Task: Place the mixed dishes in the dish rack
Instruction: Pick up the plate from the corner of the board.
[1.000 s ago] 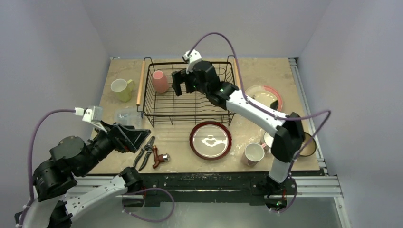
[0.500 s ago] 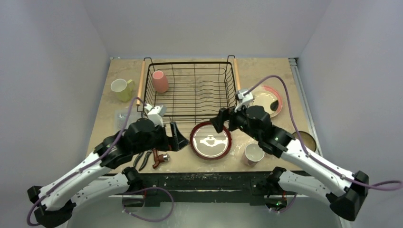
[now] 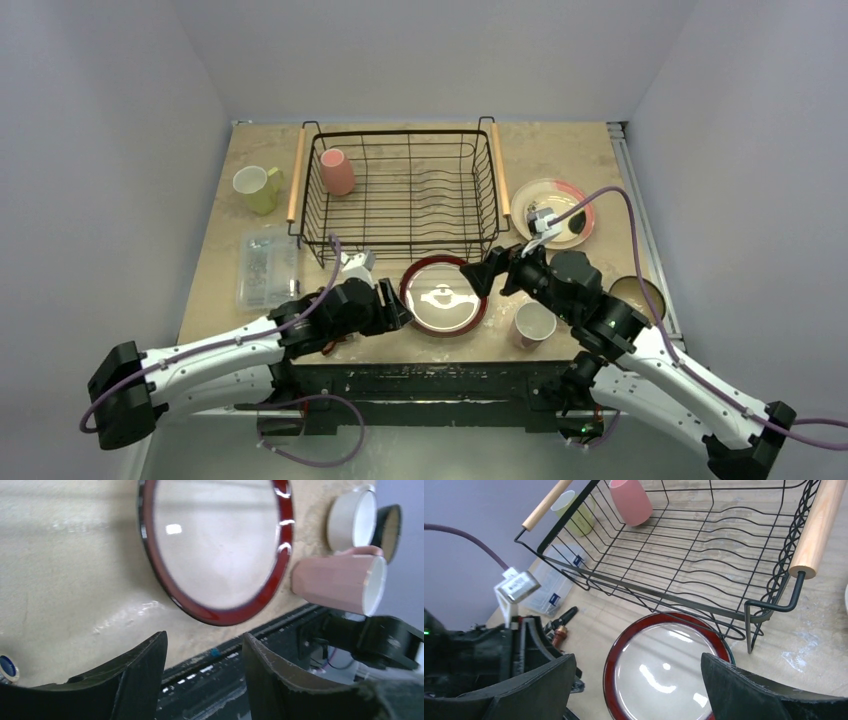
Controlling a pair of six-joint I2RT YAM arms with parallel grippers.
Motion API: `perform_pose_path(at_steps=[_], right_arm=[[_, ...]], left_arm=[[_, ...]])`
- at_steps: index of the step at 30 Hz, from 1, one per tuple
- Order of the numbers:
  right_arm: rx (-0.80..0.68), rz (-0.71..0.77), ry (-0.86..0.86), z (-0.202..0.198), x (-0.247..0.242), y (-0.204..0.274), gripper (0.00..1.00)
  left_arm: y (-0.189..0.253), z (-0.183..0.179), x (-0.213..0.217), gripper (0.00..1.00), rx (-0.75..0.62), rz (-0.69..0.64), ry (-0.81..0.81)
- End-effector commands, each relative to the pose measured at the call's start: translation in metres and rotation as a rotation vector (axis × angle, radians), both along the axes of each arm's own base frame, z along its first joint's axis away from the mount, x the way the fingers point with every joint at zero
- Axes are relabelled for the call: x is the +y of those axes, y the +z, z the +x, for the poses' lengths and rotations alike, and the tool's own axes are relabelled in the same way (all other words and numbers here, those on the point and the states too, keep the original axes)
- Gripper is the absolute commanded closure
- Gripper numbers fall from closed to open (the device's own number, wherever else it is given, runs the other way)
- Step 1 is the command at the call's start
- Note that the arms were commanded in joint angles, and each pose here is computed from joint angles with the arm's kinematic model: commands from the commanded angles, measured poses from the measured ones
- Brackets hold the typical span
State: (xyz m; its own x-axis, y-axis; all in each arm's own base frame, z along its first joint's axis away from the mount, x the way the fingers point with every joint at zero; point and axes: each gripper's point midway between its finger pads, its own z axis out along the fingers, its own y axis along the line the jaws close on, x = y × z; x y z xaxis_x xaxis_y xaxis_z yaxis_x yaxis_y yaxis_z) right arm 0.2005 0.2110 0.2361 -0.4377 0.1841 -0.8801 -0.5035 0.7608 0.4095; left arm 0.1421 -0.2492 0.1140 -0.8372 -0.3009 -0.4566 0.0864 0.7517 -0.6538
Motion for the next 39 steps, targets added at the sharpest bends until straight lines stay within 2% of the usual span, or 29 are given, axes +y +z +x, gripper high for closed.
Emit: perform_pose_path(at_steps=[1,14,25,30,39], right_arm=[[-0.013,0.038,-0.023,-0.001,-0.004,0.006,0.03],[0.007,0.033,-0.038,-0.001,-0.006,0.0,0.03],[0.017,0.018,-0.053,-0.001,-0.01,-0.005,0.02],[0.014,0.022,-0.054,-0.003,-0.013,-0.002,0.01],[0.018,0.007,-0.065,-0.003,-0.015,-0.002,0.01]], left_arm=[[0.002,0.025,-0.011,0.45,-0.046,-0.092,0.13],[-0.026,0.035,-0.014,0.57,-0.028,0.005,0.15],[-0.033,0.046,-0.017,0.59,-0.047,0.098,0.141],[-0.04,0.049,-0.016,0.66,-0.023,0.134,0.154],[-0.05,0.051,-0.024,0.67,0.017,0.174,0.141]])
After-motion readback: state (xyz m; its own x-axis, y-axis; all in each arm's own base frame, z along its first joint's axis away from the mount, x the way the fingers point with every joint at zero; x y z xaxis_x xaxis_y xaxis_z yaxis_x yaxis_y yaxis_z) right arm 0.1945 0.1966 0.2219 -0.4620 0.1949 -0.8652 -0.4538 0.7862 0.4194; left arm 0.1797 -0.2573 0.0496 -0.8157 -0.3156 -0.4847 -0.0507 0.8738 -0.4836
